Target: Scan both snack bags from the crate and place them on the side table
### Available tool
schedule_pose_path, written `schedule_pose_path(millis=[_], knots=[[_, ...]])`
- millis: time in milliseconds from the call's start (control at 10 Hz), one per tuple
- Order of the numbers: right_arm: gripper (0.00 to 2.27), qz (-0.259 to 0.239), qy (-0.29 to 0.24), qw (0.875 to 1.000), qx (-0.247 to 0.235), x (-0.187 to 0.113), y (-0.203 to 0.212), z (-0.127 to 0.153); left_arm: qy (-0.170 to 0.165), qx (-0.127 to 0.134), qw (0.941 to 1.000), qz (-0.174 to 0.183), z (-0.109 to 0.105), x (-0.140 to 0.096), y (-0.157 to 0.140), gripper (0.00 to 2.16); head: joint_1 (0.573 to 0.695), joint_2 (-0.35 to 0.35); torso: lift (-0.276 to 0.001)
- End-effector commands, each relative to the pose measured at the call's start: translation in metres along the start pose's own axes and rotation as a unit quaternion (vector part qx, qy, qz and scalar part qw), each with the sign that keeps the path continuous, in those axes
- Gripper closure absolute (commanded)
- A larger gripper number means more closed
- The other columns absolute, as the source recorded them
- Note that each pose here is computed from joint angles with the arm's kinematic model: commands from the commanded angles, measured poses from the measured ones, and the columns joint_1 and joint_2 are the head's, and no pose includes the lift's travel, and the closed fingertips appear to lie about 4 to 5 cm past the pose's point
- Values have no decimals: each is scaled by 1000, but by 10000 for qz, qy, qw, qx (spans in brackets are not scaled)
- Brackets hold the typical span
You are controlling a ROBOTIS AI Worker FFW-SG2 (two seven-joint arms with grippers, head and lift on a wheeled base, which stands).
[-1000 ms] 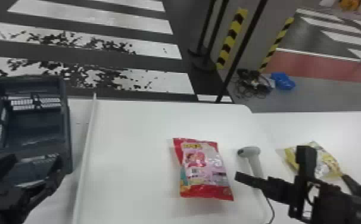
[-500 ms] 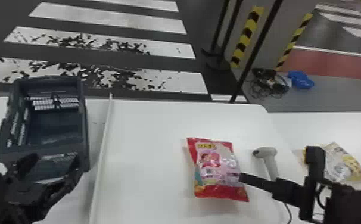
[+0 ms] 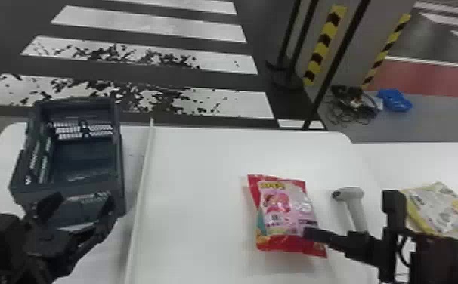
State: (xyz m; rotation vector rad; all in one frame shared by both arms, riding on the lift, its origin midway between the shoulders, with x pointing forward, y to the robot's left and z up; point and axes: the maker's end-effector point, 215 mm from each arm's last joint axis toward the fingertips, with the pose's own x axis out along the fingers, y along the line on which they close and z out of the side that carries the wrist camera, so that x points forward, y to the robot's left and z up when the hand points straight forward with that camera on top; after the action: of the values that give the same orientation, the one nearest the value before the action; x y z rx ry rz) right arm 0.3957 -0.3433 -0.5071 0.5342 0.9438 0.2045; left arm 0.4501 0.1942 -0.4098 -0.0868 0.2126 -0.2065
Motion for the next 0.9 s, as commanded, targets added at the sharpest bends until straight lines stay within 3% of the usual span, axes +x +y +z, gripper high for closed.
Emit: schedule_pose_path(millis=[0,200,300,400,500,800], knots=[[80,9,46,10000,-8,4,0,-1,1,-1,10000,0,0,0,0,87,695,-197,-95],[147,77,122,9999,27,13,4,-2,9,-2,10000,2,-1,0,0,87,695,-194,-95],[383,86,166,9998,83,16,2,-4,9,-2,10000,2,-1,0,0,87,695,-188,-95],[913,97,225,9997,47,16,0,-4,16,-2,10000,12,-2,0,1,87,695,-184,-95],[2172,59,256,9997,28,16,-3,-5,16,-2,10000,4,-2,0,1,87,695,-182,-95],[2256,46,278,9996,-14,12,-8,-4,16,-1,10000,6,-2,0,1,87,695,-192,-95]])
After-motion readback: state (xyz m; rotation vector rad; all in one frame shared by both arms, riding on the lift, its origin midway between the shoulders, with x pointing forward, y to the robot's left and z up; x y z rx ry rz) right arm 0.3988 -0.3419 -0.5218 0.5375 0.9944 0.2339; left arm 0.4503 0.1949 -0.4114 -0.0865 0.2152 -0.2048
